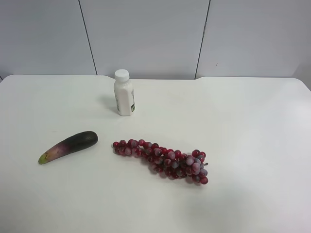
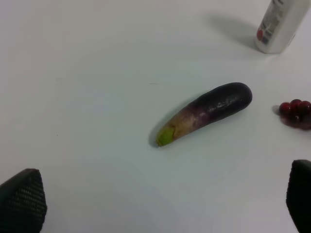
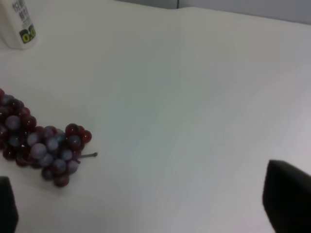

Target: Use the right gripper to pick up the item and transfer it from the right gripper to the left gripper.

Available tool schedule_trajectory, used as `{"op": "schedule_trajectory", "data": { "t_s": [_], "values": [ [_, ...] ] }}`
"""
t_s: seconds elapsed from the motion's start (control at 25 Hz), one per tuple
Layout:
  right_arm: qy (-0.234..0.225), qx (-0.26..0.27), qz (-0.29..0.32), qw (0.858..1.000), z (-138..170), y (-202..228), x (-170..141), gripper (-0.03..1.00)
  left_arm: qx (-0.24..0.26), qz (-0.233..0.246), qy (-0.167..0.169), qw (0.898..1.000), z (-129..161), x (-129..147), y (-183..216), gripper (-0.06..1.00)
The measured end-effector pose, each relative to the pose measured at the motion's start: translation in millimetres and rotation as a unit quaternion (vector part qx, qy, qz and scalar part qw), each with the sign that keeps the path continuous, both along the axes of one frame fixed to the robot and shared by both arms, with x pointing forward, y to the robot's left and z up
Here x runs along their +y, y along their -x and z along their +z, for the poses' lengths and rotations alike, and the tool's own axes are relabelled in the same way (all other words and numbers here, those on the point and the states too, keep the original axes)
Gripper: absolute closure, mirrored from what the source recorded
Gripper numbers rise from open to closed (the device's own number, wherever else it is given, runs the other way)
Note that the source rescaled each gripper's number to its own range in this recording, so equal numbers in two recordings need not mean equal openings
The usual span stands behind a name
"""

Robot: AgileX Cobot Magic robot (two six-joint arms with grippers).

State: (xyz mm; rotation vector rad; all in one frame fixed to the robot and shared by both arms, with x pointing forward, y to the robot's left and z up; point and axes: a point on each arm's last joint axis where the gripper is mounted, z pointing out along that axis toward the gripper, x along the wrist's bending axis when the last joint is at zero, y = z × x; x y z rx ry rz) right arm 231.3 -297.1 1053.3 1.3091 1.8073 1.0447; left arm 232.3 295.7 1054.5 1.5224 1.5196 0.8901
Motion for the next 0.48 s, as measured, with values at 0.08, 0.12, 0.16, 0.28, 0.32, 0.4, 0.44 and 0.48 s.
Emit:
{"op": "schedule_trajectory", "data": {
  "t_s": [0.08, 0.12, 0.16, 0.28, 0.32, 0.4, 0.44, 0.48],
  "values": [
    [0.000, 0.000, -0.022, 1.000, 0.0, -0.1, 0.3, -0.03, 0.000, 0.000, 0.000, 1.000, 0.0, 0.0, 0.0, -0.06],
    [0.000, 0.000, -0.034, 0.999, 0.0, -0.2, 0.5, -0.03, 0.000, 0.000, 0.000, 1.000, 0.0, 0.0, 0.0, -0.06],
    [0.000, 0.000, -0.044, 0.999, 0.0, -0.3, 0.6, -0.03, 0.000, 0.000, 0.000, 1.000, 0.0, 0.0, 0.0, -0.06],
    [0.000, 0.000, -0.072, 0.997, 0.0, -0.5, 1.0, -0.03, 0.000, 0.000, 0.000, 1.000, 0.0, 0.0, 0.0, -0.06],
    [0.000, 0.000, -0.077, 0.997, 0.0, -0.5, 1.1, -0.03, 0.000, 0.000, 0.000, 1.000, 0.0, 0.0, 0.0, -0.06],
    [0.000, 0.000, -0.084, 0.996, 0.0, -0.6, 1.2, -0.03, 0.000, 0.000, 0.000, 1.000, 0.0, 0.0, 0.0, -0.06],
    [0.000, 0.000, -0.085, 0.996, 0.0, -0.6, 1.2, -0.03, 0.000, 0.000, 0.000, 1.000, 0.0, 0.0, 0.0, -0.06],
    [0.000, 0.000, -0.087, 0.996, 0.0, -0.6, 1.3, -0.03, 0.000, 0.000, 0.000, 1.000, 0.0, 0.0, 0.0, -0.06]
  ]
}}
